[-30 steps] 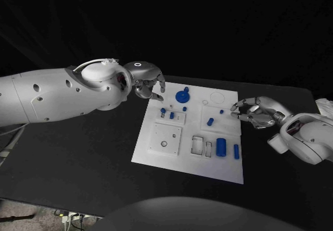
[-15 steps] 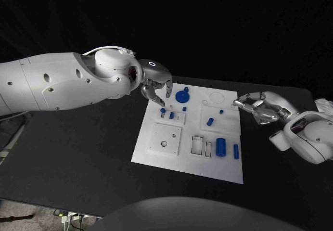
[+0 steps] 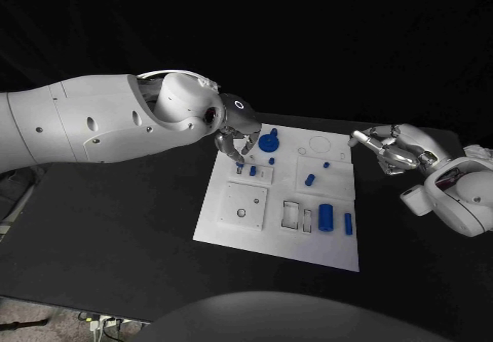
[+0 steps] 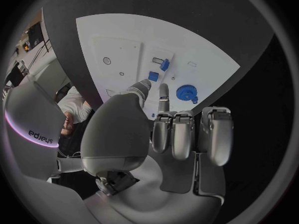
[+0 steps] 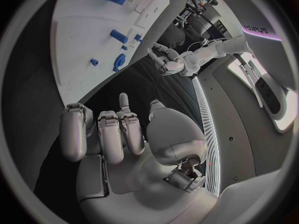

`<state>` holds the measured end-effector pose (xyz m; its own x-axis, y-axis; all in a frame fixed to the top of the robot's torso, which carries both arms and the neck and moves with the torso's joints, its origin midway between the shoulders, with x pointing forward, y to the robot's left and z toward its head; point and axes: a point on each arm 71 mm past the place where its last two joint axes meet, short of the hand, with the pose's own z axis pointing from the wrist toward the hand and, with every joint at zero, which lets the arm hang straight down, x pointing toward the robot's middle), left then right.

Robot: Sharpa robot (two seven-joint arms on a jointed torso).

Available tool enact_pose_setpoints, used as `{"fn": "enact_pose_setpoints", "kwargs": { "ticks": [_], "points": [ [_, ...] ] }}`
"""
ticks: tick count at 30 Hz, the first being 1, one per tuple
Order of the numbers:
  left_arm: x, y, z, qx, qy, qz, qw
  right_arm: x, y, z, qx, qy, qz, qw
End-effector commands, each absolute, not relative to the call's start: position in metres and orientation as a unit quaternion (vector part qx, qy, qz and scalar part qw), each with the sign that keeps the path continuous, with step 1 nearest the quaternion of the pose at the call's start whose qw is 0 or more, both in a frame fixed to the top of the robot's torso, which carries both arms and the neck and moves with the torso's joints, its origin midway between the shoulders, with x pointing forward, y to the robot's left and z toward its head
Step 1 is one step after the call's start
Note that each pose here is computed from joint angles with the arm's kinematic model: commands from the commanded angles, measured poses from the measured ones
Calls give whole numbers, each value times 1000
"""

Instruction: Assemble the parts on the task board

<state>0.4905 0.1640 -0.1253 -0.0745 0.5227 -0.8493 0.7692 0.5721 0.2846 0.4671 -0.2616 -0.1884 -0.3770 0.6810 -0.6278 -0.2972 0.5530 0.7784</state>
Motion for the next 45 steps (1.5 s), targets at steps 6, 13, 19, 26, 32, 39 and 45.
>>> {"fn": "enact_pose_setpoints", "kwargs": {
  "ticks": [6,13,19,26,32,39,45],
  "points": [
    [489,158,-133,526,693,-62,489,468,-258,-189,136,696,461,533],
    [489,150,-143,553,674,-46,488,469,-257,-190,136,700,460,530],
    [489,148,-146,566,660,-33,493,469,-257,-191,136,702,458,528],
    [491,150,-147,563,662,-13,494,469,-258,-192,136,705,456,525],
    [492,150,-150,560,663,-8,496,469,-257,-194,136,709,456,521],
    [494,150,-154,559,666,-5,494,469,-256,-195,136,713,454,517],
    [495,150,-157,555,670,-6,493,470,-256,-197,136,716,453,514]
  ]
}}
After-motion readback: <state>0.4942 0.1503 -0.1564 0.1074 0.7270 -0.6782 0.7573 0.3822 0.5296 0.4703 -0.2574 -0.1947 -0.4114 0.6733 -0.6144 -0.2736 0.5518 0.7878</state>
